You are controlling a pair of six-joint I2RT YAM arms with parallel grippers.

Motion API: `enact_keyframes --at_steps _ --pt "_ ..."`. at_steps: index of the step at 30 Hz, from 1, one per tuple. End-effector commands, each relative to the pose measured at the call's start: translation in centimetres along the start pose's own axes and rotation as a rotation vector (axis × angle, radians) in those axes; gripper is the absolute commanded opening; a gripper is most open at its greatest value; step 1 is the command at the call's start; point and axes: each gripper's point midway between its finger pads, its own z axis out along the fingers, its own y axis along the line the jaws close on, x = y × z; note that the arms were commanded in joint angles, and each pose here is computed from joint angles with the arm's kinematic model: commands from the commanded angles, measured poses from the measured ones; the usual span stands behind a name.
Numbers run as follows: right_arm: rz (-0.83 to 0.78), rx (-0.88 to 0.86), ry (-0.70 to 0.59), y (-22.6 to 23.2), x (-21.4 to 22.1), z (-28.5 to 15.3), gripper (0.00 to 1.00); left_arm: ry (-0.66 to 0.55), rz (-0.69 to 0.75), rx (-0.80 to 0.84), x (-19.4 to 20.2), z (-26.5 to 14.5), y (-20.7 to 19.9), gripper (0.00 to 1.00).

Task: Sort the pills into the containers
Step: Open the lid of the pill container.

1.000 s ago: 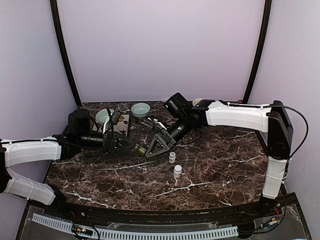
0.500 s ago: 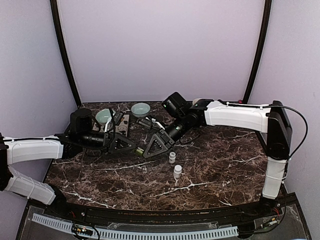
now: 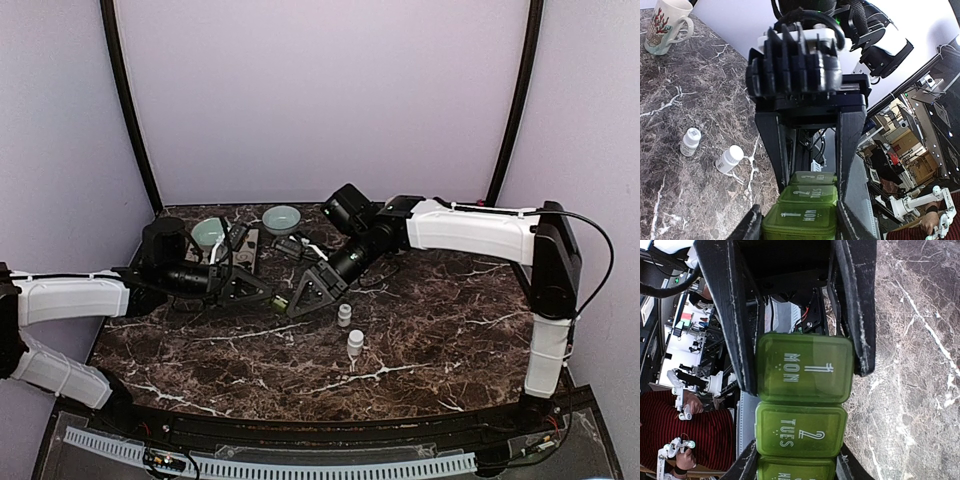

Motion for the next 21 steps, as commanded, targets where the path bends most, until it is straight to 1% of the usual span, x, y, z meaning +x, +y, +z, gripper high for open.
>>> enact_keyframes --at_steps 1,10,19,21 --pt "-0.097 0.067 0.010 0.2 -0.7 1.0 0.30 -0.029 0.019 0.024 -1.9 0.2 -1.0 0.33" --pt "-0.140 0.224 0.027 -1.4 -0.6 1.3 0.29 -0.025 -0.005 0.033 -2.6 0.2 -1.6 0.33" --pt "-0.158 0.292 0.003 -2.0 -1.2 0.7 0.28 -0.003 -0.037 0.018 -2.1 0.2 -1.2 0.33" --pt "-0.156 0.292 0.002 -2.0 -1.2 0.7 0.29 0.000 -0.036 0.017 -2.0 0.2 -1.2 0.30"
